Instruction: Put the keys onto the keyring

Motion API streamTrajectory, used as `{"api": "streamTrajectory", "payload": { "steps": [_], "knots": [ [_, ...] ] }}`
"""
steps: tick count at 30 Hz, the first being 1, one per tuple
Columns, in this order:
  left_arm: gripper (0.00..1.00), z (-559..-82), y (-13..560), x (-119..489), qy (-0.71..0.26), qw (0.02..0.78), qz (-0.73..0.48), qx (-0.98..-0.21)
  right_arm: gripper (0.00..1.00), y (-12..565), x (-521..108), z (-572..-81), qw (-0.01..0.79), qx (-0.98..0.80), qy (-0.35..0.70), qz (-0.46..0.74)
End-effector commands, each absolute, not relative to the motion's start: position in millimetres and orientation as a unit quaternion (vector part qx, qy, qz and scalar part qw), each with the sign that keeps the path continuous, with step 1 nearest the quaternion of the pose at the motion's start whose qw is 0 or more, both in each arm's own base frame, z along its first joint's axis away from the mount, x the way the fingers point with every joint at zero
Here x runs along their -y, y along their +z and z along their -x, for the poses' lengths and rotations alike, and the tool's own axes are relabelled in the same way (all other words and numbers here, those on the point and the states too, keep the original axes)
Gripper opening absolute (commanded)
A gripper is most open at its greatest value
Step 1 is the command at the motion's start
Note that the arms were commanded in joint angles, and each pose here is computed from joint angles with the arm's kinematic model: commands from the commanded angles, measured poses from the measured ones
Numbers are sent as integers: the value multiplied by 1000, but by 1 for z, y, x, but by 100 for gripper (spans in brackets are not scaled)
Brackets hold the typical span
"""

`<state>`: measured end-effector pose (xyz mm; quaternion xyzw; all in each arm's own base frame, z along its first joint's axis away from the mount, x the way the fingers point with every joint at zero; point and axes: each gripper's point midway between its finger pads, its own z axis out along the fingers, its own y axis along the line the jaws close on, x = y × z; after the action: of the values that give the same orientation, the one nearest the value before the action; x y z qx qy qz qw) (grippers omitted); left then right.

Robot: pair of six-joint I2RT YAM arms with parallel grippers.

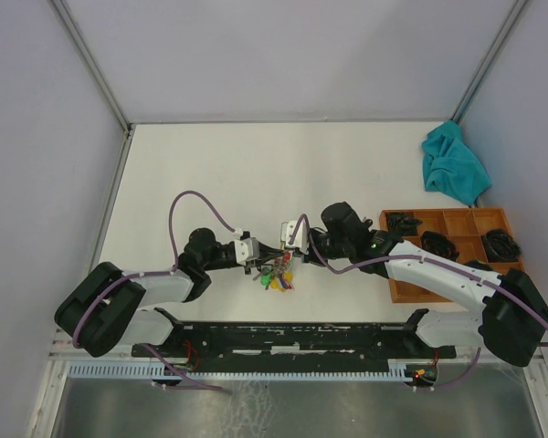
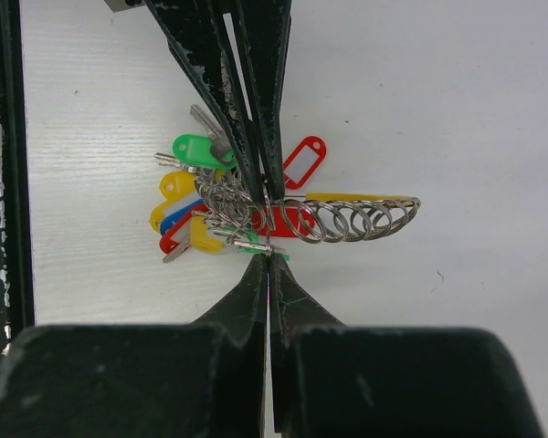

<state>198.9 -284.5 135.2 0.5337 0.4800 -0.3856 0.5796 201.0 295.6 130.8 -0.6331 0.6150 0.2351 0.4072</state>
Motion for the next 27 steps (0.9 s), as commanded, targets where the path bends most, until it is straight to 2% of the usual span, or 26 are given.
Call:
{"api": "streamTrajectory", "payload": {
  "steps": [1, 27],
  "knots": [
    [3, -204, 162, 290, -384, 606, -538, -443, 1, 163, -307, -206, 446, -586, 240, 633],
    [3, -203, 161, 291, -388, 602, -538, -445, 1, 164, -304, -211, 459, -592, 225, 623]
  ]
}}
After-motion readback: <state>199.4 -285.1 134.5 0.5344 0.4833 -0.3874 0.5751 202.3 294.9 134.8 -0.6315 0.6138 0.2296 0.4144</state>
